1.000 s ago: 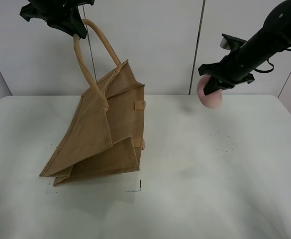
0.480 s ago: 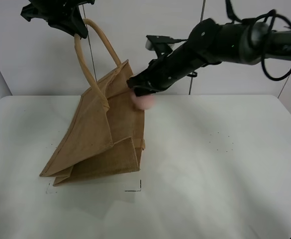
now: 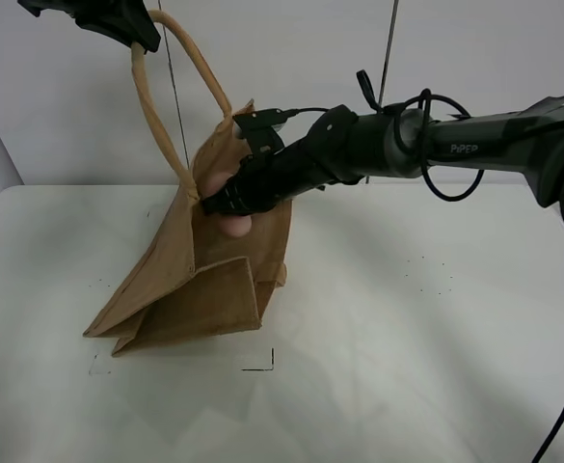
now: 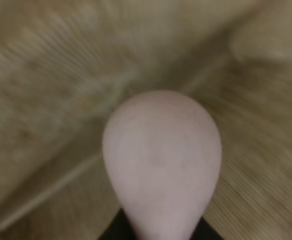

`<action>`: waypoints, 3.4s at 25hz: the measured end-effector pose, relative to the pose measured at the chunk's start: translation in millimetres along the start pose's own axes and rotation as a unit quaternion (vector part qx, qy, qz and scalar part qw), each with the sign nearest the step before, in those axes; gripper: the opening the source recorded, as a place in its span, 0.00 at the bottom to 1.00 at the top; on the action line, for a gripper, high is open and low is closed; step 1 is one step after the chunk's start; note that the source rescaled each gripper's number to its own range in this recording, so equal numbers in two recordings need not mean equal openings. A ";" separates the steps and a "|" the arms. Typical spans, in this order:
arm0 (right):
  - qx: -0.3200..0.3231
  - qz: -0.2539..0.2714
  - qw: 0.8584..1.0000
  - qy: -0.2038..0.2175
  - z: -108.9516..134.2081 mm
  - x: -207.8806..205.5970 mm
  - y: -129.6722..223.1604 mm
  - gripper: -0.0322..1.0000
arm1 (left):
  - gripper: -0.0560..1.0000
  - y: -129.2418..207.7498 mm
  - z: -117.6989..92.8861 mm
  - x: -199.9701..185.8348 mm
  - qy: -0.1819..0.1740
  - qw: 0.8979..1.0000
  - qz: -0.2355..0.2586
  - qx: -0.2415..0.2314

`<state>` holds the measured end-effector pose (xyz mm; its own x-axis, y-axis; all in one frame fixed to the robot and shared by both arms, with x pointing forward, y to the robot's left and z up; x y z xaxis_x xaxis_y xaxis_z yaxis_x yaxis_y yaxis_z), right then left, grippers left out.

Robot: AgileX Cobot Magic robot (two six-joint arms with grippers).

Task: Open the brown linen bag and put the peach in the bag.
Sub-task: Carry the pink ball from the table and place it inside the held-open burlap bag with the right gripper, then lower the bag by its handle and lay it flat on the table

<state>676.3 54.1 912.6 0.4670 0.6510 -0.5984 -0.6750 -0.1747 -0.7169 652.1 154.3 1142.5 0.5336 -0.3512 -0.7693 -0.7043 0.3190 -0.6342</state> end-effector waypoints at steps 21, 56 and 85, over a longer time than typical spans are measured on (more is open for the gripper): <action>0.011 0.007 1.000 -0.011 -8.2 31.9 25.2 0.97 | 0.05 0.0 -0.1 0.0 0.000 1.000 0.000 0.001; 0.228 0.203 0.912 0.275 -205.0 -191.2 15.8 1.00 | 0.05 0.0 -0.1 0.0 0.000 1.000 0.000 0.001; 0.280 0.222 0.883 0.303 -100.7 -366.7 167.5 1.00 | 0.05 0.0 -0.1 0.0 0.000 1.000 0.000 0.002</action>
<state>449.5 -288.3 975.9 0.1913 0.0659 -0.9793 -0.9658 0.1908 -0.1758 652.1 154.1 1142.5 0.5334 -0.3519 -0.7692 -0.7024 0.3223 -0.6346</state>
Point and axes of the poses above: a point on each arm's last joint axis where the gripper is mounted, x pointing out along that axis toward the gripper, z along the wrist's bending axis when the last joint is at zero, y = z × x, the point moved 9 cm from there along x, pointing out along that axis toward the gripper, and after that the axes turned 14 degrees about x, right-handed, at the moved point
